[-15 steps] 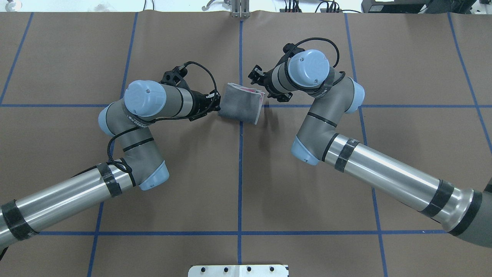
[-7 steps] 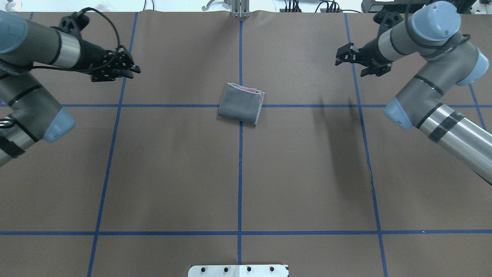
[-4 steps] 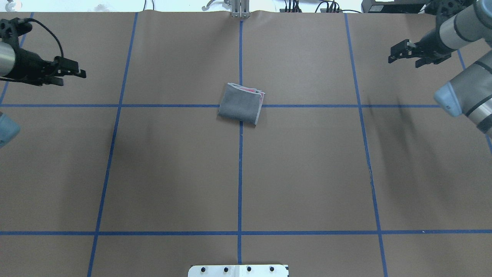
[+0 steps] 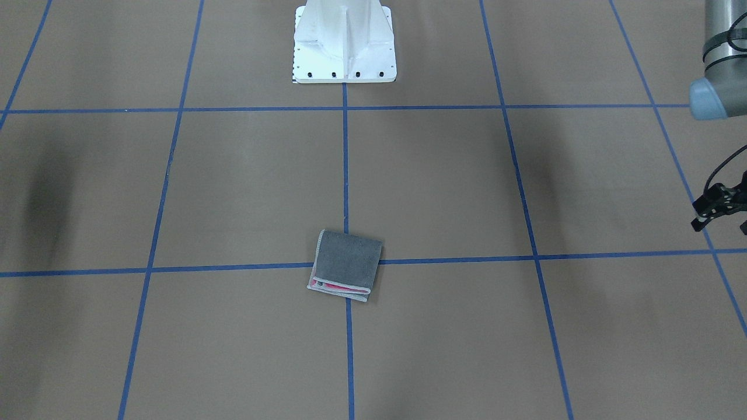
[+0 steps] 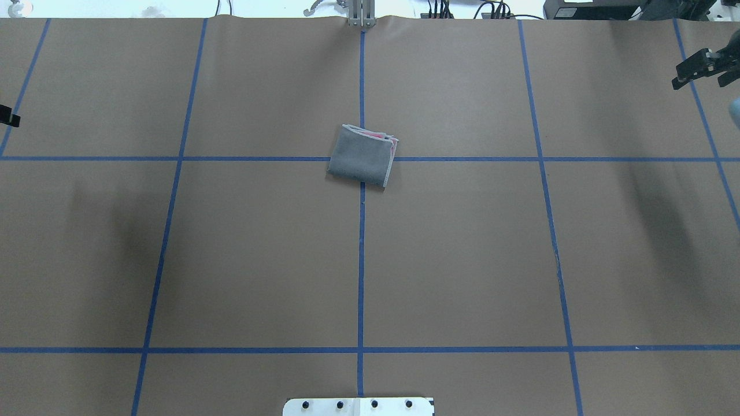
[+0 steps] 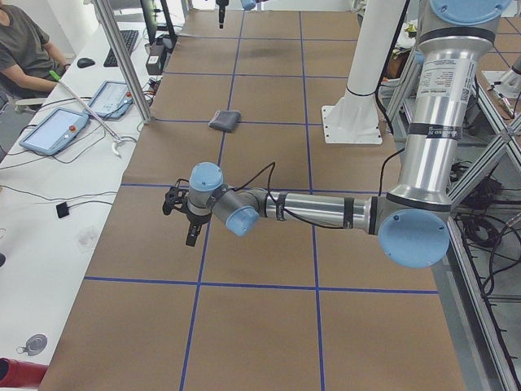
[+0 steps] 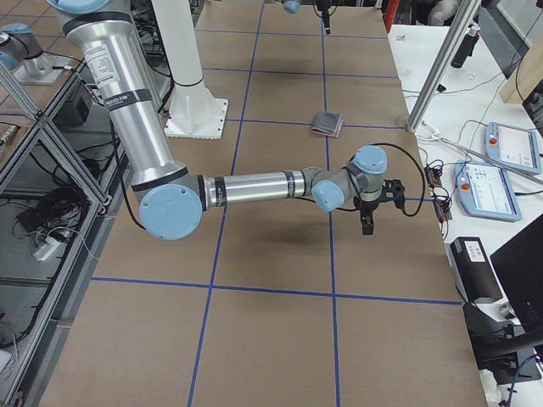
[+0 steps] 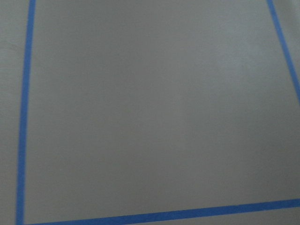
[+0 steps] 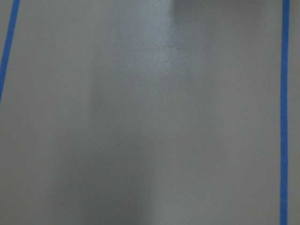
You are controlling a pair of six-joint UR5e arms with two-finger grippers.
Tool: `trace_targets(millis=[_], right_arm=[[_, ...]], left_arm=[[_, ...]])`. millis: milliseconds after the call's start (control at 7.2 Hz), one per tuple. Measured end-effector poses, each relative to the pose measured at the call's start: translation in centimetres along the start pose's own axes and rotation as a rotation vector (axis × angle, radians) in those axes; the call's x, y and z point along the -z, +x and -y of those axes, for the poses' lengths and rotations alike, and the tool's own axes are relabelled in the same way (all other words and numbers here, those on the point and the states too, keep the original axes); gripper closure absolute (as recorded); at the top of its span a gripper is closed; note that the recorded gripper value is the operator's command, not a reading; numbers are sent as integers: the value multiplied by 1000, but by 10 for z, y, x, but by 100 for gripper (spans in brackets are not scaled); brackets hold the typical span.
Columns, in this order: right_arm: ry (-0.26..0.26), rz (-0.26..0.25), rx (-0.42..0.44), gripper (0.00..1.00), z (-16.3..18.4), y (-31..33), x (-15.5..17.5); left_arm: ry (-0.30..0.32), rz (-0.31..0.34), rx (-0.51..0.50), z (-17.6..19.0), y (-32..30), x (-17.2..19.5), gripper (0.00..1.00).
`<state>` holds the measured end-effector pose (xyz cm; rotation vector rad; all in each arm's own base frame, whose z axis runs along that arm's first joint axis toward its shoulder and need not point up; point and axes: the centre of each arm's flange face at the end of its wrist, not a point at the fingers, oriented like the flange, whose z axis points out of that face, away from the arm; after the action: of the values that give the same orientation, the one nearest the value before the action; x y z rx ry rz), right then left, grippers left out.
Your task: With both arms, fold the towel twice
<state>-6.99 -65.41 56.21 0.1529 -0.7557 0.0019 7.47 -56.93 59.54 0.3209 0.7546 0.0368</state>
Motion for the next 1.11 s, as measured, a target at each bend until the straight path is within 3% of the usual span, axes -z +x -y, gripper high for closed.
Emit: trace_targets(millis=[278,556,834,1112], right_arm=[[-54,17,10,0,-3,22,14],[-80,21,11,0,-36,39,20],[-92,19,4,0,-69,51,19],[-106,26,10,0,-77,47,13]], left_arm=[[-99,51,-19,-3,-34,9,0],[-198,-11,42,-6,-26,20,0],[-239,-53,85,-9,-2,50,0],[-283,-64,123,-23,5,65,0]])
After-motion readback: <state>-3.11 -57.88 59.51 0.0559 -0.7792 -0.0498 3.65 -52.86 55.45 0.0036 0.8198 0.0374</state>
